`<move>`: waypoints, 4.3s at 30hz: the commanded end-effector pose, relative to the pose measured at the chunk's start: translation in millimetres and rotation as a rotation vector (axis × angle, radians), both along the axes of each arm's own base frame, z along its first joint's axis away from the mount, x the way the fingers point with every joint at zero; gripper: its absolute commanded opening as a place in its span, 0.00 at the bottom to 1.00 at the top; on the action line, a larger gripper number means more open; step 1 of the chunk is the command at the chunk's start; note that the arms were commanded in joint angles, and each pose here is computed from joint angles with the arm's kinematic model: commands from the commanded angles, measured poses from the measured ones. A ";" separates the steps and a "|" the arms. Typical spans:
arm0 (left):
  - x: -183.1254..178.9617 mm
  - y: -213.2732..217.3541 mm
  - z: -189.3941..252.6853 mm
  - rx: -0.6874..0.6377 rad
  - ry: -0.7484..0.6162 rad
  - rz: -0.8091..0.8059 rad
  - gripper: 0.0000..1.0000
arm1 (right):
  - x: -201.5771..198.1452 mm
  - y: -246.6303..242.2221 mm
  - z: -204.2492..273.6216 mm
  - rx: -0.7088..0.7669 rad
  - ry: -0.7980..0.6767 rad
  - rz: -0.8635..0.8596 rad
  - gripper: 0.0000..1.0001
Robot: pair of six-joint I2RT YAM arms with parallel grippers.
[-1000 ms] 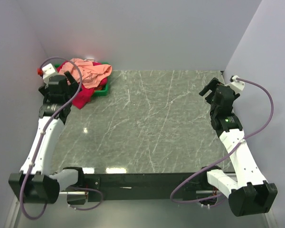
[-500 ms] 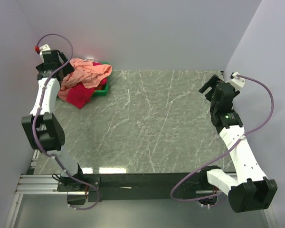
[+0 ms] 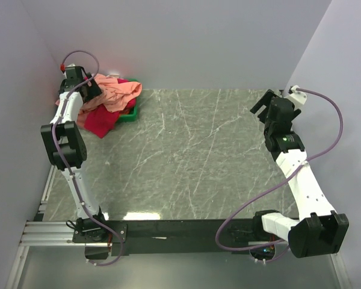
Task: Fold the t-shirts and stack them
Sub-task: Grab the tshirt from the pile, then move the tshirt to the center of the board, then flatten the tshirt out
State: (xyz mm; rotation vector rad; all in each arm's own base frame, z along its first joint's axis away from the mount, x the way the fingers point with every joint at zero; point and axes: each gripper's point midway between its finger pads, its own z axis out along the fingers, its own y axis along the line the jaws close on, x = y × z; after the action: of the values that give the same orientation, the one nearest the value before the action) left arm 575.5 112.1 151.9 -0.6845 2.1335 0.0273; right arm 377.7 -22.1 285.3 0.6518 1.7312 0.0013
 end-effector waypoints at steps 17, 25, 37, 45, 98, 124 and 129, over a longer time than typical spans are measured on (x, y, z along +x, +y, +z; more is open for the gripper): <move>-7.7 -33.5 166.6 -0.115 -0.386 -0.074 0.00 | 7.2 4.5 27.6 0.020 -0.059 0.027 0.88; -61.8 -99.7 309.8 -0.014 -0.696 -0.347 0.00 | 7.4 15.5 31.4 0.048 -0.075 0.083 0.88; -166.1 -268.1 468.3 -0.087 -1.123 -0.835 0.00 | -4.1 23.8 37.9 0.079 -0.103 0.126 0.86; -174.5 -293.2 446.4 -0.261 -1.111 -0.863 0.10 | -15.9 22.1 29.8 0.079 -0.091 0.121 0.86; -73.1 -460.5 -40.2 -0.258 0.070 -0.836 0.91 | -143.4 141.1 -240.7 0.256 0.943 0.760 0.75; -66.6 -480.4 -75.8 -0.327 0.117 -0.866 0.58 | -109.9 137.6 -244.1 0.203 0.923 0.703 0.38; -60.1 -476.1 -64.4 -0.318 0.088 -0.842 0.16 | -93.6 140.5 -235.4 0.199 0.902 0.706 0.00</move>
State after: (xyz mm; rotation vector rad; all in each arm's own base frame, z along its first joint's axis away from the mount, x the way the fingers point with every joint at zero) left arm 501.4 -358.4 54.8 0.0870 2.4602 -0.7283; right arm 259.4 111.6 32.9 0.1461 2.8575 0.4099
